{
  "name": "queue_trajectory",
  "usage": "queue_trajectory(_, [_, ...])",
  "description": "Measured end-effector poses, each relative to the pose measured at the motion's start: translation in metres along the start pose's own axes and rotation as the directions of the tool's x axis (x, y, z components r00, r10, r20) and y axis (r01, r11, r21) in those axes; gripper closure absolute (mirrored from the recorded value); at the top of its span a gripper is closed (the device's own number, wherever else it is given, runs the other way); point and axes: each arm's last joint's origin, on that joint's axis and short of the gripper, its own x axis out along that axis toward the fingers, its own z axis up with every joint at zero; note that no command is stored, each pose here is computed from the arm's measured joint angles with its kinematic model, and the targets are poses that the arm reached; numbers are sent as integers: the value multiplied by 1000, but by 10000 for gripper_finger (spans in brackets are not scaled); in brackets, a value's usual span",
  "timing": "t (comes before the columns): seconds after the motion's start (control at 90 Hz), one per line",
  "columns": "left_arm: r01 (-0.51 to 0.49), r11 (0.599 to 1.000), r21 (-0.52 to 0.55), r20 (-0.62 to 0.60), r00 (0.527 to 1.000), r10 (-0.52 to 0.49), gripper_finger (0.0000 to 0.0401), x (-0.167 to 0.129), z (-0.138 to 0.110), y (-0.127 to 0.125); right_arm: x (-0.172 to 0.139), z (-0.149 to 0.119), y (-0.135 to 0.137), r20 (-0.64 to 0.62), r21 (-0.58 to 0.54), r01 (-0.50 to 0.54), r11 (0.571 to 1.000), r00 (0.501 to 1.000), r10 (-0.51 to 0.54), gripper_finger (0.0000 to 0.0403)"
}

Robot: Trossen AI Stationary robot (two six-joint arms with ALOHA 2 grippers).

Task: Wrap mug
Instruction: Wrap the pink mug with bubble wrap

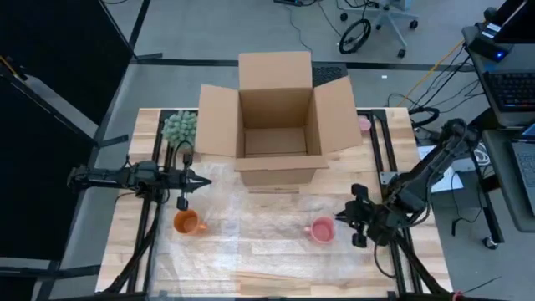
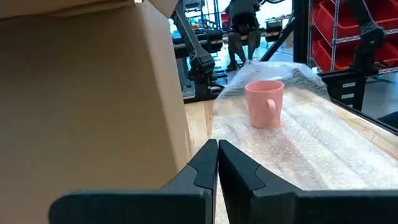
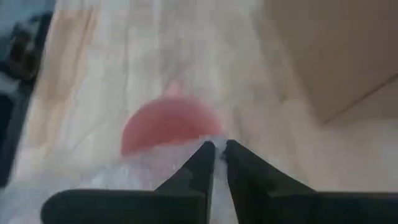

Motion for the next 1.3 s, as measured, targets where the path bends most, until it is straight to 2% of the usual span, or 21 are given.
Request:
queue_trajectory(0.1, [0,1000,0,0,1000,0,400,0,0,0,16,3,4,26,8,10,1000,1000,-11,338])
queue_trajectory(0.333, [0,1000,0,0,1000,0,400,0,0,0,52,-2,11,-33,-28,69,997,997,-70,276])
queue_trajectory(0.467, [0,1000,0,-1,1000,0,400,0,0,0,73,2,20,14,-54,53,997,999,-52,250])
queue_trajectory(0.633, [0,1000,0,0,1000,0,400,0,0,0,95,18,32,154,-139,4,990,988,18,239])
queue_trajectory(0.822, [0,1000,0,0,1000,0,400,0,0,0,118,32,25,197,-161,-76,984,975,107,238])
queue_trajectory(0.9, [0,1000,0,0,1000,0,400,0,0,0,122,36,18,185,-207,-82,975,975,121,238])
queue_trajectory(0.989, [0,1000,0,0,1000,0,400,0,0,0,113,52,14,201,-261,-71,963,972,126,238])
queue_trajectory(1.1, [0,1000,0,0,1000,0,400,0,0,0,78,84,14,206,-307,-67,949,969,135,238])
queue_trajectory(1.211, [0,1000,0,0,1000,0,400,0,0,0,36,101,7,97,-306,-77,949,989,111,238])
queue_trajectory(1.3, [0,1000,0,-1,1000,0,400,0,0,0,1,102,-5,-13,-219,-77,973,997,76,238])
